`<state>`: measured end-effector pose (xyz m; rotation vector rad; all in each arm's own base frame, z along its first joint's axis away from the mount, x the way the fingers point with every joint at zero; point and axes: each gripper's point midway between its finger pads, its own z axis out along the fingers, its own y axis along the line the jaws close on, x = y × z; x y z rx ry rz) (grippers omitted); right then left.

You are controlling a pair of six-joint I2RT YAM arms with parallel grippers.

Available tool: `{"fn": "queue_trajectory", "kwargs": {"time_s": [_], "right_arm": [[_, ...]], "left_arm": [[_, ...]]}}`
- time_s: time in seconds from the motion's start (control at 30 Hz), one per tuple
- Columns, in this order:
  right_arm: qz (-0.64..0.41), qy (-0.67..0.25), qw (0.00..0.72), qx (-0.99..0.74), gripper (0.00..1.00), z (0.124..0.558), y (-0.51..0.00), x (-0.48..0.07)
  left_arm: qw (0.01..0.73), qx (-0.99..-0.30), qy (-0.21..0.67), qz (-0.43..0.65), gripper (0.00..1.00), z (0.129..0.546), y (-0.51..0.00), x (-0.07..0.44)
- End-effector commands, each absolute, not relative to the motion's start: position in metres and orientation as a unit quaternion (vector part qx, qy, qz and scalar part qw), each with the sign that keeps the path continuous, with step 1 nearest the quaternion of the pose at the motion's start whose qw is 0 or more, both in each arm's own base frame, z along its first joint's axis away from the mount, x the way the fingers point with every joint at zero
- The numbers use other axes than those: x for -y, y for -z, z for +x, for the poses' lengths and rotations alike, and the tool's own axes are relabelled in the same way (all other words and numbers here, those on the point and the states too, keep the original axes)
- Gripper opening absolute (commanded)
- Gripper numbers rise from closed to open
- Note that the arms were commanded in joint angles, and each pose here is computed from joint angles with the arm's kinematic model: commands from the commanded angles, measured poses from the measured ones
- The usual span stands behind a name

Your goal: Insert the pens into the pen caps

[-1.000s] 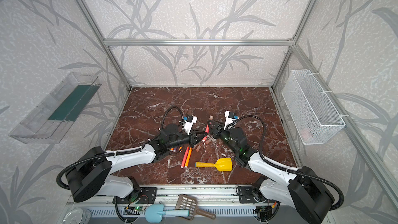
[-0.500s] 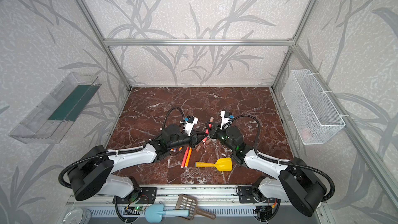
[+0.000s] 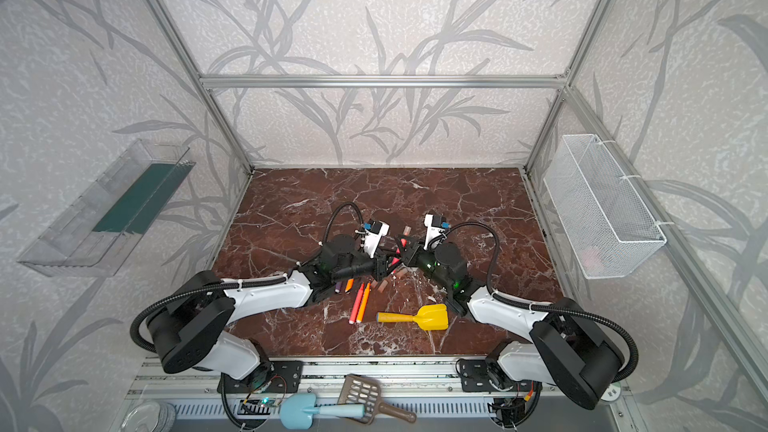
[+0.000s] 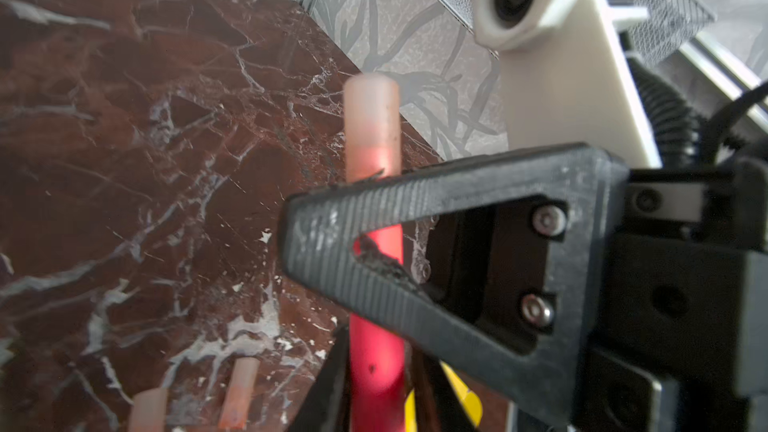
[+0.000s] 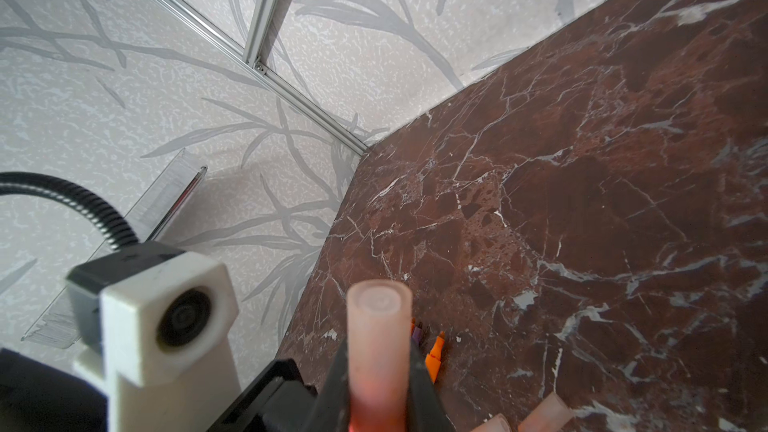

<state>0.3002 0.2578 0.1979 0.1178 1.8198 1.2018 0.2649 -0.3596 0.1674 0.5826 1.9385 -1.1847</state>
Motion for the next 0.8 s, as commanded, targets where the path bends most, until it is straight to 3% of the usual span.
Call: {"fn": "queue_trajectory", "kwargs": {"time_s": [0.0, 0.07, 0.17, 0.27, 0.5, 0.77], "right_arm": [[0.040, -0.510, 0.473, -0.718, 0.00, 0.299, -0.218, -0.261], [0.037, -0.504, 0.479, -0.717, 0.12, 0.299, -0.220, -0.259], [0.051, -0.480, 0.502, -0.718, 0.43, 0.297, -0.223, -0.243], [0.061, -0.452, 0.514, -0.727, 0.59, 0.288, -0.227, -0.223], [0.073, -0.426, 0.567, -0.701, 0.82, 0.247, -0.293, -0.169], [0.082, -0.434, 0.636, -0.633, 0.88, 0.226, -0.375, -0.137]], "left_arm": [[0.402, -0.751, 0.468, 0.238, 0.05, 0.273, -0.178, 0.368], [0.406, -0.749, 0.465, 0.241, 0.00, 0.277, -0.181, 0.369], [0.438, -0.739, 0.449, 0.246, 0.00, 0.284, -0.192, 0.367], [0.485, -0.718, 0.433, 0.248, 0.00, 0.290, -0.208, 0.360], [0.548, -0.665, 0.436, 0.259, 0.00, 0.289, -0.255, 0.351], [0.626, -0.585, 0.439, 0.270, 0.00, 0.275, -0.364, 0.331]]}}
